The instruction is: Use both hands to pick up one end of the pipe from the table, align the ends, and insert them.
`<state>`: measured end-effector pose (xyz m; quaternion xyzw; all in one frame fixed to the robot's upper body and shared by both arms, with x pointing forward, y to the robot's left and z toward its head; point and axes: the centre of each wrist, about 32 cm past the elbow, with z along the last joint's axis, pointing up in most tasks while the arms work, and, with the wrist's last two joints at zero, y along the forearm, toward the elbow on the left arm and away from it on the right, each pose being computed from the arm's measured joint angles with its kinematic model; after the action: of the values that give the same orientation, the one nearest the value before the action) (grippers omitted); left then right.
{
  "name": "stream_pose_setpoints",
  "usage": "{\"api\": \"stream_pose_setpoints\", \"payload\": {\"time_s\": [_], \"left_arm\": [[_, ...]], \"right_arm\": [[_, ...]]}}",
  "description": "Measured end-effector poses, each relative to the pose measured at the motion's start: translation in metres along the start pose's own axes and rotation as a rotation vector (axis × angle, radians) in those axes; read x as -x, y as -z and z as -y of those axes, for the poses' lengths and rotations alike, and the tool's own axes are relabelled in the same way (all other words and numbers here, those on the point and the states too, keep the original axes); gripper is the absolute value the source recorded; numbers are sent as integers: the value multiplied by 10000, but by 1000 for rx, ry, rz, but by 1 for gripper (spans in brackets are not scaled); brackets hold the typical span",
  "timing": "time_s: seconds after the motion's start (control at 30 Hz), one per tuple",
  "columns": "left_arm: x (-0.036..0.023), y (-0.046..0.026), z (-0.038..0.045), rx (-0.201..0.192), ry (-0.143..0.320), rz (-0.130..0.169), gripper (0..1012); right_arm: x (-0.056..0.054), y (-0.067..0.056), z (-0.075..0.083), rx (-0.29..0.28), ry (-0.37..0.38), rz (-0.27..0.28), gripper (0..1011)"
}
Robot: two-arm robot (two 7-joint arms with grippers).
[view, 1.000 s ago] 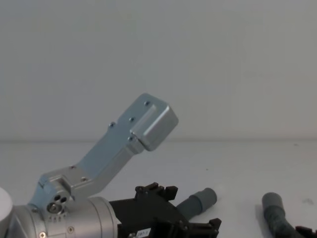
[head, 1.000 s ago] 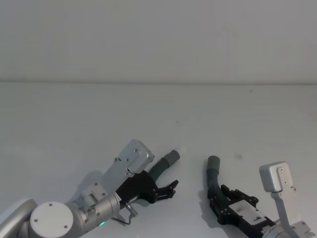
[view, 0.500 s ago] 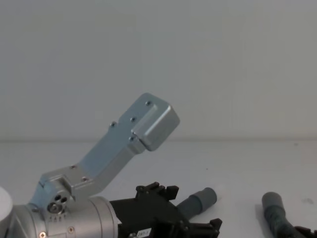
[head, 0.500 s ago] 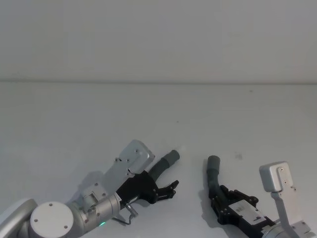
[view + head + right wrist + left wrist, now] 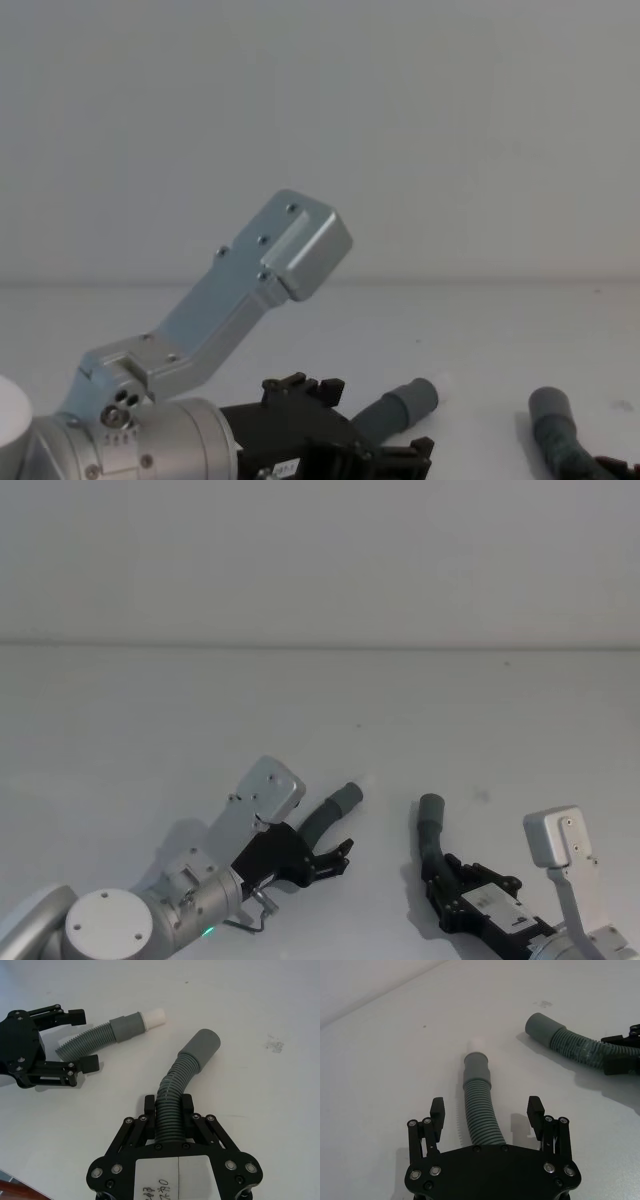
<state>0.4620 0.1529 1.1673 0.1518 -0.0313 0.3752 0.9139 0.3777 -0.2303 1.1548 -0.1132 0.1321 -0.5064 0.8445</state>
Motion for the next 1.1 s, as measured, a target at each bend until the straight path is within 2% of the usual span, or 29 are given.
{"api": "stream_pose_setpoints", "payload": {"time_s": [0.37, 0.73, 0.93, 1.1], "left_arm": [[16, -11, 4, -9, -25, -22, 1003], [14, -18, 5, -15, -30, -25, 1003], [-20, -62, 1, -29, -13, -10, 1003], [-79, -132, -12, -53, 4, 6, 1003]], "right_arm": [[0, 0, 0, 0, 0, 0, 290], [0, 0, 0, 0, 0, 0, 291], [0, 0, 0, 0, 0, 0, 290], [0, 0, 0, 0, 0, 0, 290]]}}
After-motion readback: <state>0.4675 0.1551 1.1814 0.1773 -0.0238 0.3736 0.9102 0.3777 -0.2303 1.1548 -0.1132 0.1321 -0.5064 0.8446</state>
